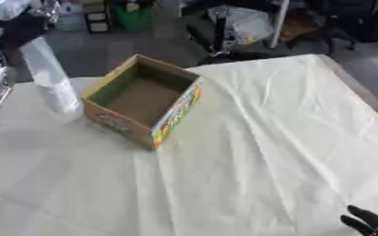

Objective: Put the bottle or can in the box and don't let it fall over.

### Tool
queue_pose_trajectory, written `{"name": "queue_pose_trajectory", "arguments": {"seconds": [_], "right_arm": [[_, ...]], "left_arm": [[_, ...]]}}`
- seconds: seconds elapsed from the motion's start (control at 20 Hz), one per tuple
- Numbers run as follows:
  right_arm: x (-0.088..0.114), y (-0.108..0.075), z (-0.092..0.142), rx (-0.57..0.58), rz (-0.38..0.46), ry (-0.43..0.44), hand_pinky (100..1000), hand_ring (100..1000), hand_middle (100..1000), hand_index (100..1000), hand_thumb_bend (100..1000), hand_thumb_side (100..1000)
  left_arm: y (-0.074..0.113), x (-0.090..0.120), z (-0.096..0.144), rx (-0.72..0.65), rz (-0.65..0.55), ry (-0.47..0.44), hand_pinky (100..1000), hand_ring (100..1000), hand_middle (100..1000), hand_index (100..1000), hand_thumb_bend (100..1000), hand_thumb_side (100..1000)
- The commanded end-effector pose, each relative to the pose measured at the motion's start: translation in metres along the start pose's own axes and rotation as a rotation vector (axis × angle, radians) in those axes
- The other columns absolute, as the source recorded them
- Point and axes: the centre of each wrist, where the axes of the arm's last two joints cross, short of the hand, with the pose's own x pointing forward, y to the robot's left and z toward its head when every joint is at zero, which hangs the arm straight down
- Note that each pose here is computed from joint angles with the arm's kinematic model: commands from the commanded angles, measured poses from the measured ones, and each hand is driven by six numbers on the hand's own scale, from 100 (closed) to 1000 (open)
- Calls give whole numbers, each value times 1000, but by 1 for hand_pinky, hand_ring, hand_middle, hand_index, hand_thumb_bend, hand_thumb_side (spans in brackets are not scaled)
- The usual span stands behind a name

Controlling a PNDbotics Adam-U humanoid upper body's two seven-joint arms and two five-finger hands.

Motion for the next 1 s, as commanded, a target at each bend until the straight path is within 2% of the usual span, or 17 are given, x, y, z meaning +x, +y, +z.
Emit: {"name": "queue_pose_trajectory", "arguments": {"seconds": [0.05, 0.25, 0.45, 0.7, 1.0], "right_arm": [[4, -2, -3, 28, 22, -5, 746, 1000, 1000, 1000, 100, 470], [3, 0, -7, 40, 18, -11, 746, 1000, 1000, 1000, 100, 470], [3, 1, -11, 51, 14, -21, 746, 1000, 1000, 1000, 100, 470], [3, 2, -16, 62, 11, -32, 745, 1000, 1000, 1000, 100, 470], [3, 3, -21, 63, 15, -41, 745, 1000, 1000, 1000, 100, 470]], "left_arm": [[1, 19, -12, -16, 20, -58, 666, 397, 100, 407, 100, 100], [-16, 15, -23, -54, 101, -69, 676, 414, 100, 411, 100, 100], [-32, -1, -29, -77, 168, -52, 685, 432, 100, 409, 100, 100], [-41, -22, -31, -86, 167, -43, 694, 448, 100, 413, 100, 102], [-51, -34, -29, -91, 163, -55, 705, 480, 100, 435, 100, 100]]}}
